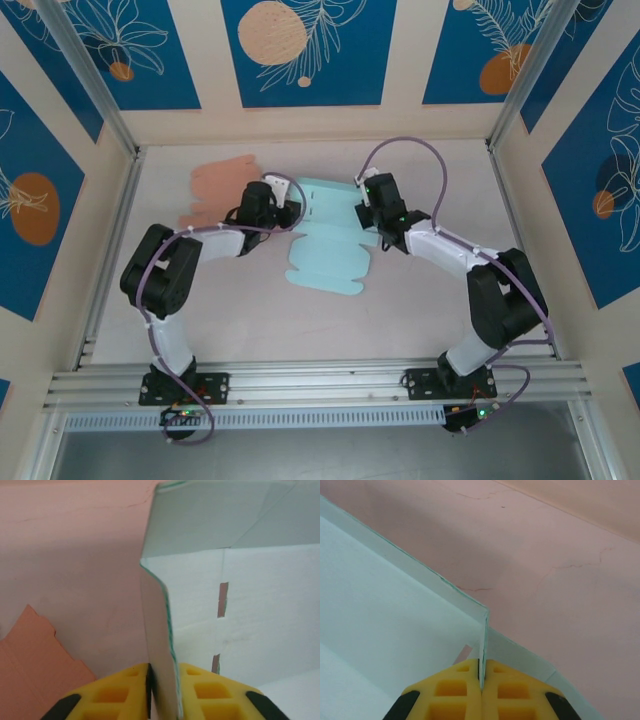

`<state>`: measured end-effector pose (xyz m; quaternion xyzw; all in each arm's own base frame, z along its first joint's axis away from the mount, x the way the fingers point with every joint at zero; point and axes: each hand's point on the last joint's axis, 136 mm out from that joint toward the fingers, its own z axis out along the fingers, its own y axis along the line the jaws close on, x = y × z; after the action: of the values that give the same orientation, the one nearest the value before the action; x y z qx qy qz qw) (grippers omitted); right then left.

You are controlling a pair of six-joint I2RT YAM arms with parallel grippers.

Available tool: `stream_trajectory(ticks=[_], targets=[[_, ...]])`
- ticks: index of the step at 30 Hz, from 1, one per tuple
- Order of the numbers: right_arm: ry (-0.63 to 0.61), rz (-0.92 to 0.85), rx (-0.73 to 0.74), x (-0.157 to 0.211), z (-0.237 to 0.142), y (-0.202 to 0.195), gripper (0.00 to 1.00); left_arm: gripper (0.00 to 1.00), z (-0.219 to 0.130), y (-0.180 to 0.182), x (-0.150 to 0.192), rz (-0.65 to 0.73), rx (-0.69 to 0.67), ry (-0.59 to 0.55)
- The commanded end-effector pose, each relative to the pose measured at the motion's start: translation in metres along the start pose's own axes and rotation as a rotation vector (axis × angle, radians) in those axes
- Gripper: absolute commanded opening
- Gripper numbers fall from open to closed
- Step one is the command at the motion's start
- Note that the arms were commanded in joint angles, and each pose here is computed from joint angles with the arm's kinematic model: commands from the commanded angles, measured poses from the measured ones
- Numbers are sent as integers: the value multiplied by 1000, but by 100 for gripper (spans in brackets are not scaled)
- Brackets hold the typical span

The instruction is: Fold the paper box

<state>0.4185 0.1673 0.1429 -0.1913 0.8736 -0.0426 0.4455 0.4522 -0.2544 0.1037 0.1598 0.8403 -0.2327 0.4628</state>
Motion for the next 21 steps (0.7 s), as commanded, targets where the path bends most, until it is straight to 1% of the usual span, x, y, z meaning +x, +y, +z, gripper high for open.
stream_trajectory(ticks=[1, 3, 8, 11, 13, 14, 18, 20, 21], targets=[[-149, -61, -71, -17, -1, 34, 0, 34, -17, -14, -27, -29, 72, -109], [-169, -83, -59, -14, 1, 38, 0, 48, -31, -15, -35, -29, 87, -134], [-210, -128, -4, -14, 7, 41, 0, 73, -77, -14, -65, 37, 53, -196], [-238, -149, 2, -19, 8, 44, 0, 88, -103, -22, -82, 168, 51, -201], [-259, -163, 4, -24, 6, 44, 0, 92, -114, -29, -90, 299, 63, -182], [-273, -168, 2, -27, 5, 44, 0, 92, -117, -35, -93, 374, 86, -172], [-325, -197, -6, -40, -4, 45, 0, 91, -118, -54, -90, 705, 211, -86], [-347, -209, -6, -47, -8, 45, 0, 89, -113, -55, -86, 805, 262, -33], [-355, -210, -4, -49, -10, 44, 0, 87, -110, -55, -85, 835, 280, -10]])
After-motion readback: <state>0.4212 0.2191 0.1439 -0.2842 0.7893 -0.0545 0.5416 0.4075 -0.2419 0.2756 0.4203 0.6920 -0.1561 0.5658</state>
